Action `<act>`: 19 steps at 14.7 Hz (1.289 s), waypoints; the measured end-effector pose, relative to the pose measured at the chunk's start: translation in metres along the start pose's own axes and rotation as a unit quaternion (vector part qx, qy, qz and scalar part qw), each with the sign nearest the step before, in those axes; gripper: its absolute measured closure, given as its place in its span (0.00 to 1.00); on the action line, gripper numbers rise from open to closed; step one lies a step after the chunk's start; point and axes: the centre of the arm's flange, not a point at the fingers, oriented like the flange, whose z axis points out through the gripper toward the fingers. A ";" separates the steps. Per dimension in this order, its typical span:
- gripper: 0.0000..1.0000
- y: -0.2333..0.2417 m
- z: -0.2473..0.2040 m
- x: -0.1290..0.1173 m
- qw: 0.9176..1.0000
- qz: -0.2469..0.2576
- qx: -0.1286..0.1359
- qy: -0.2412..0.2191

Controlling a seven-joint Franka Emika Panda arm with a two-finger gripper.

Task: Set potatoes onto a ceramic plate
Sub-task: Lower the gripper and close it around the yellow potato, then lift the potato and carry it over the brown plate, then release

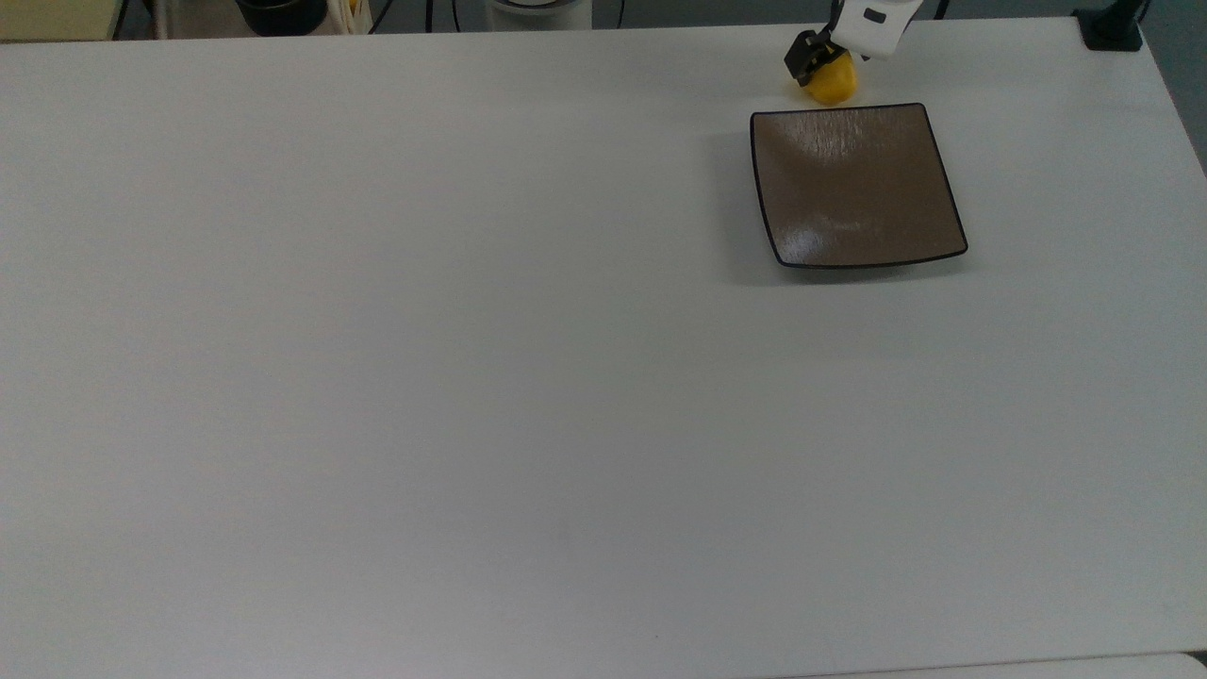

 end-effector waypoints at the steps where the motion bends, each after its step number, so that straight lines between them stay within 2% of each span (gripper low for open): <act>1: 0.29 0.000 0.000 0.000 1.000 -0.001 -0.002 0.001; 6: 0.31 0.000 -0.014 0.001 1.000 0.016 -0.002 0.015; 10: 0.31 0.004 -0.080 0.012 0.996 0.044 0.012 0.075; 13: 0.31 0.025 -0.127 0.029 0.990 0.073 0.029 0.117; 19: 0.31 0.052 -0.122 0.045 0.988 0.097 0.038 0.114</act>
